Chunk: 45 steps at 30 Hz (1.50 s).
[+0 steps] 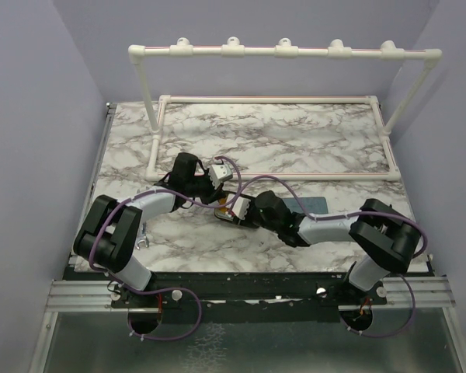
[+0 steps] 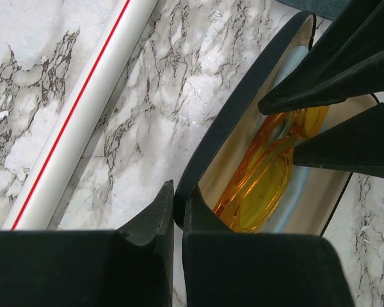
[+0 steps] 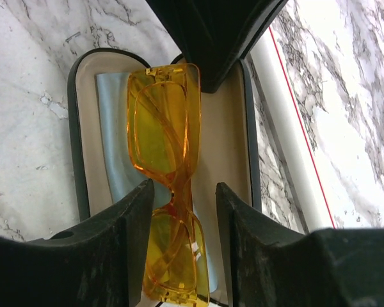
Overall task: Organize the sunglasses
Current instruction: Adjust the sunglasses in the sunglasses case.
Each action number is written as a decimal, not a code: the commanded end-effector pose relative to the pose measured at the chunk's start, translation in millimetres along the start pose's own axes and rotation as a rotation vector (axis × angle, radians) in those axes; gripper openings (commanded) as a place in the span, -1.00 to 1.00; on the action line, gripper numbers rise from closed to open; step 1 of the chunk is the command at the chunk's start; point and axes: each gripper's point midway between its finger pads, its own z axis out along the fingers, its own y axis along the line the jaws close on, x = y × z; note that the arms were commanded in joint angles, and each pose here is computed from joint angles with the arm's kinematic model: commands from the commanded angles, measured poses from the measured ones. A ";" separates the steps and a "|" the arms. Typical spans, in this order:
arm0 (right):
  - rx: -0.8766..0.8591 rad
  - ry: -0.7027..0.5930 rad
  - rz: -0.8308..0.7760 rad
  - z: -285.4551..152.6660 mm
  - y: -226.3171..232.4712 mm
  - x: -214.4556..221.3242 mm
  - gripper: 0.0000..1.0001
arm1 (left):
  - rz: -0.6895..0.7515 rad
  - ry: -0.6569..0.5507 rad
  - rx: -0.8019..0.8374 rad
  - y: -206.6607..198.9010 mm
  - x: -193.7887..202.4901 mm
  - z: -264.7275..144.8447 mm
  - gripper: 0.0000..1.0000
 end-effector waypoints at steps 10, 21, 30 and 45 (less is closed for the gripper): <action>-0.025 0.092 -0.088 7.9 1.4 13.3 -0.46 | 0.014 0.000 0.026 -2.2 -4.7 1.7 -1.00; -0.175 -0.002 -0.051 -7.5 21.1 -13.8 -0.65 | 0.017 0.003 0.027 -1.3 -4.4 3.1 -1.00; -0.295 -0.021 0.011 -10.8 34.5 -19.7 -0.68 | 0.028 -0.003 0.036 -3.4 -6.2 2.7 -1.00; -0.214 -0.011 0.114 1.5 10.7 -17.6 -0.56 | 0.045 -0.001 0.045 -8.0 -4.7 1.2 -1.00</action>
